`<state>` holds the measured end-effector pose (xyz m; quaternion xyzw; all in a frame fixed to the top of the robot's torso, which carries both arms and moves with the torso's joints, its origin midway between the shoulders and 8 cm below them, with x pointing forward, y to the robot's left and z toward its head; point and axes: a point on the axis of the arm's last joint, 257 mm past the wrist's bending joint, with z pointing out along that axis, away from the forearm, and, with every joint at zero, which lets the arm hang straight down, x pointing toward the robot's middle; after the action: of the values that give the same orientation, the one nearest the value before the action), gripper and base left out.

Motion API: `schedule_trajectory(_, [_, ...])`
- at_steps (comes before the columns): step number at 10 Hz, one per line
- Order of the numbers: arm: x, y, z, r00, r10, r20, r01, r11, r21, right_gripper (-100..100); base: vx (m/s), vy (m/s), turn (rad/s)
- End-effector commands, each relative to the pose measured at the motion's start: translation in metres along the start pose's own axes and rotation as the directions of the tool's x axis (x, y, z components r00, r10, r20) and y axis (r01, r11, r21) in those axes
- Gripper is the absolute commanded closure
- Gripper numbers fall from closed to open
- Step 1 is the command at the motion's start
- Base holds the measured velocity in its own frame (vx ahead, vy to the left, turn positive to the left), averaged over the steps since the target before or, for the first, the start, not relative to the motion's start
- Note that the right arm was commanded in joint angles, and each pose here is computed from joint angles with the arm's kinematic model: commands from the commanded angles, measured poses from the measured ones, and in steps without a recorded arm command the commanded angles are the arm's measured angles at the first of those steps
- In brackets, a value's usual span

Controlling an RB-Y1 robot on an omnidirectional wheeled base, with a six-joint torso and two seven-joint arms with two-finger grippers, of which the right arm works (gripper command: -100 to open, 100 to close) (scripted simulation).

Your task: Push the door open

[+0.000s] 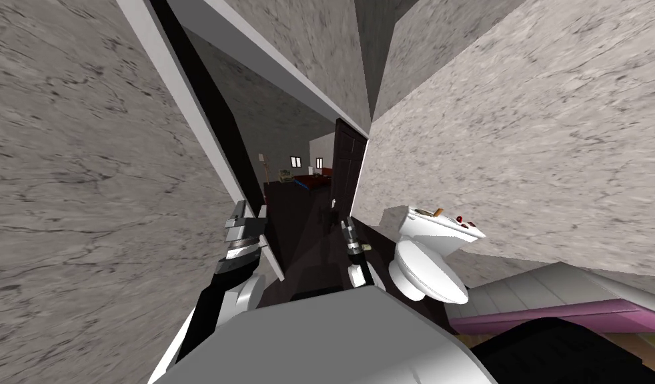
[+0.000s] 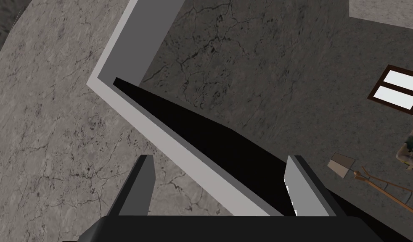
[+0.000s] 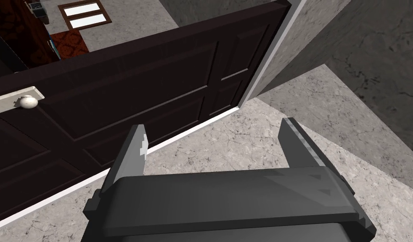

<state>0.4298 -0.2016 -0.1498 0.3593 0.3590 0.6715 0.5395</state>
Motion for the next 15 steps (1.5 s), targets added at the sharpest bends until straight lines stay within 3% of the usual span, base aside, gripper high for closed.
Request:
schedule_trajectory(1, [0.003, -0.011, -0.001, 1.0, 0.002, -0.008, -0.002, 1.0, 0.017, -100, 0.092, -0.073, 0.052])
schedule_trajectory(15, [0.024, -0.101, -0.012, 0.997, 0.02, -0.075, -0.006, 0.985, 0.174, -100, 0.087, -0.088, 0.054])
